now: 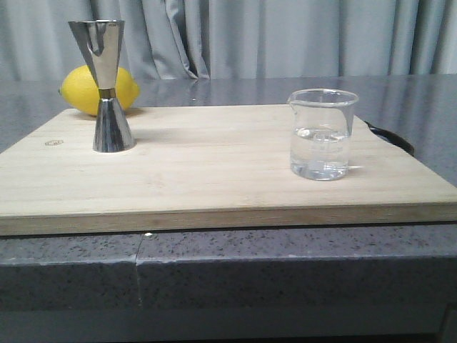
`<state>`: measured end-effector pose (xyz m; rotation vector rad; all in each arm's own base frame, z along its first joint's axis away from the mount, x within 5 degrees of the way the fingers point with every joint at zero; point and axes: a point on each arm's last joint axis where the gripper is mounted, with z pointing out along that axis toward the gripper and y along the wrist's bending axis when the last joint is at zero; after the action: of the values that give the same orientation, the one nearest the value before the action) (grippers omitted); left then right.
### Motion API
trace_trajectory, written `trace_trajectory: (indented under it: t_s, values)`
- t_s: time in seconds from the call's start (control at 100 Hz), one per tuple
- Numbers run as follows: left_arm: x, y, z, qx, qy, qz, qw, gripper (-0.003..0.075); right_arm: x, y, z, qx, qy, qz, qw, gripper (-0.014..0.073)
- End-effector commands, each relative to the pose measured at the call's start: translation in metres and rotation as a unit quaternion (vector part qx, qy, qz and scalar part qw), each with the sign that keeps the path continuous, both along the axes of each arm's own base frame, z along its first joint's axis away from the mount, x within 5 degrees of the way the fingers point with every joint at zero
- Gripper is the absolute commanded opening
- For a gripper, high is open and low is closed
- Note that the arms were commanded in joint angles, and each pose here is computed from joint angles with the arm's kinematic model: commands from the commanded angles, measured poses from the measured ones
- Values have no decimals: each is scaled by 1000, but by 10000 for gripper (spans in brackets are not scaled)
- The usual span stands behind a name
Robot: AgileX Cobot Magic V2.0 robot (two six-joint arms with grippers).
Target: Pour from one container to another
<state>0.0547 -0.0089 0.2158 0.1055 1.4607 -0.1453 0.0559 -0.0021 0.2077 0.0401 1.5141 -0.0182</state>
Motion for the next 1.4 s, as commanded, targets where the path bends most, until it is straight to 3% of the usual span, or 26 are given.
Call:
trace_trajectory:
  t_s: [0.0,0.28,0.4,0.68,0.96,1.08,1.21,1.39]
  values:
    - [-3,1,4,-16,-46,4,999,-19,-1,0,-1,-5,-35,-3,999,-65]
    - [-3,3,8,-76,-54,2,996,-20,-3,-1,11,92,-48,4,995,-65]
    - [-4,2,14,-117,-30,-9,993,-20,-7,1,33,94,-39,13,995,-65]
    - [2,-3,60,-106,20,-29,994,-20,6,3,93,94,18,21,995,-65]
    - [49,-13,109,-72,109,-30,991,-19,49,2,141,95,70,21,993,-65]
    - [77,-18,116,-31,139,-28,989,-19,70,2,144,97,113,21,989,-65]
    - [102,-26,111,-33,186,-34,981,-19,90,3,133,100,185,22,977,-65]
    - [118,-45,106,-30,193,-71,978,-19,106,5,123,100,213,27,972,-64]
